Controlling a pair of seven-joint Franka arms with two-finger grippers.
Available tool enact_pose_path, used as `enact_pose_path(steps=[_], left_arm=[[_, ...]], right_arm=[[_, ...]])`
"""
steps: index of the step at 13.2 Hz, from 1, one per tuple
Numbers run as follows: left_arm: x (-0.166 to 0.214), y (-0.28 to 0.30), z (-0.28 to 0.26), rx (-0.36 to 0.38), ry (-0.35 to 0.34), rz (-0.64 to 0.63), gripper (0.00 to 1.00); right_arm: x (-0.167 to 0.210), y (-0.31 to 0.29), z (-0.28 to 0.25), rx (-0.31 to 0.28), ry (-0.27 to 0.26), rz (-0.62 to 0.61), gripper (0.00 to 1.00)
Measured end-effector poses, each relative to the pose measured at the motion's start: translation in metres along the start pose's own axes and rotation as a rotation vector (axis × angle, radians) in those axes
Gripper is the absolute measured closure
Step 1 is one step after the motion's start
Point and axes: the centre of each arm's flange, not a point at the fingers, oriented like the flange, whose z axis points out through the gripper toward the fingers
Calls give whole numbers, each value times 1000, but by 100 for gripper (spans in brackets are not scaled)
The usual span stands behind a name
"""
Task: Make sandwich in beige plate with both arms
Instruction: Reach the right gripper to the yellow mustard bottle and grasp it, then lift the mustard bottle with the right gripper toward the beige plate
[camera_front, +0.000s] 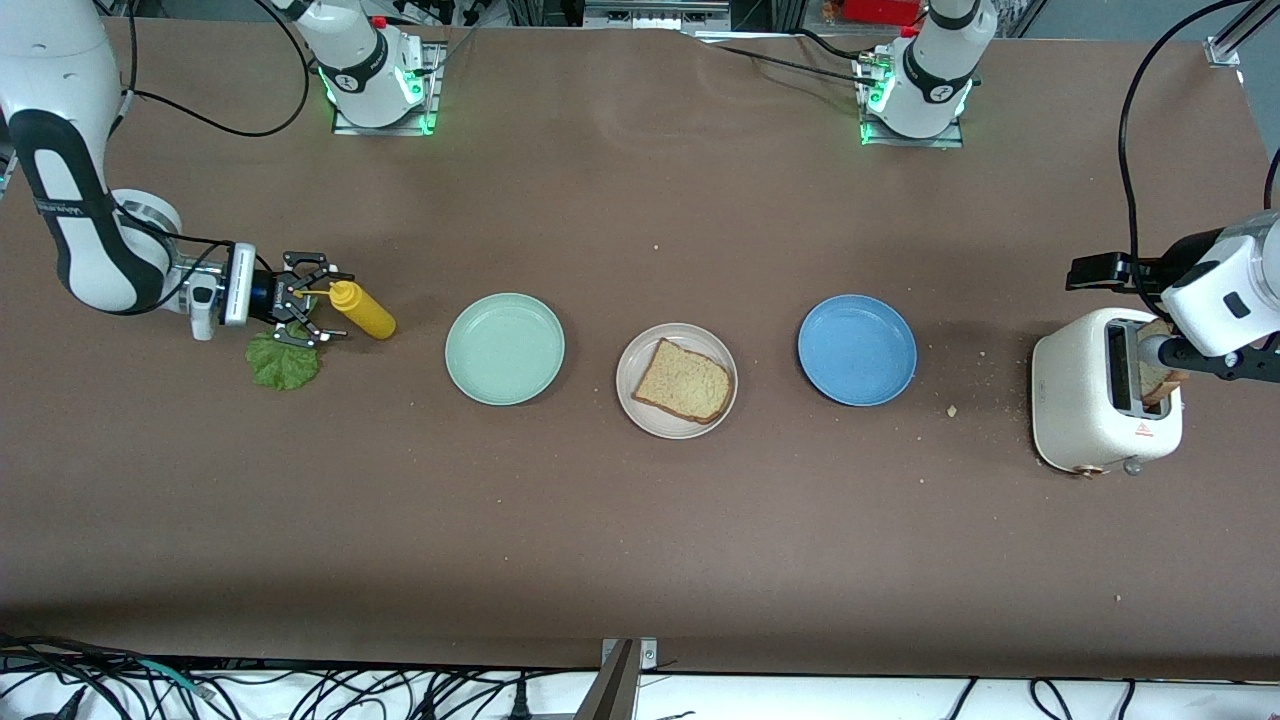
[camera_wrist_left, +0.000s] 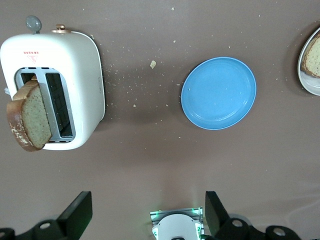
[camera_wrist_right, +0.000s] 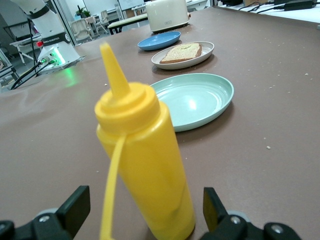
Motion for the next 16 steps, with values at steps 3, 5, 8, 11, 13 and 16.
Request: enact_pose_path(steps=[3,5,8,11,13,16], left_arm=[[0,0,0,0,0,0,0],[0,0,0,0,0,0,0],[0,0,0,0,0,0,0],[0,0,0,0,0,0,0],[0,0,0,0,0,0,0],[0,0,0,0,0,0,0]], right_arm=[[-16,0,15,-12,36,5,0],[-15,2,23,-22,60,7,1],[-7,7,34,-36,82,-15,31],[-3,14,33,-56,69,-60,62],[16,33,31,-82,11,-117,69],[71,61,39,-134,-118,-124,74]])
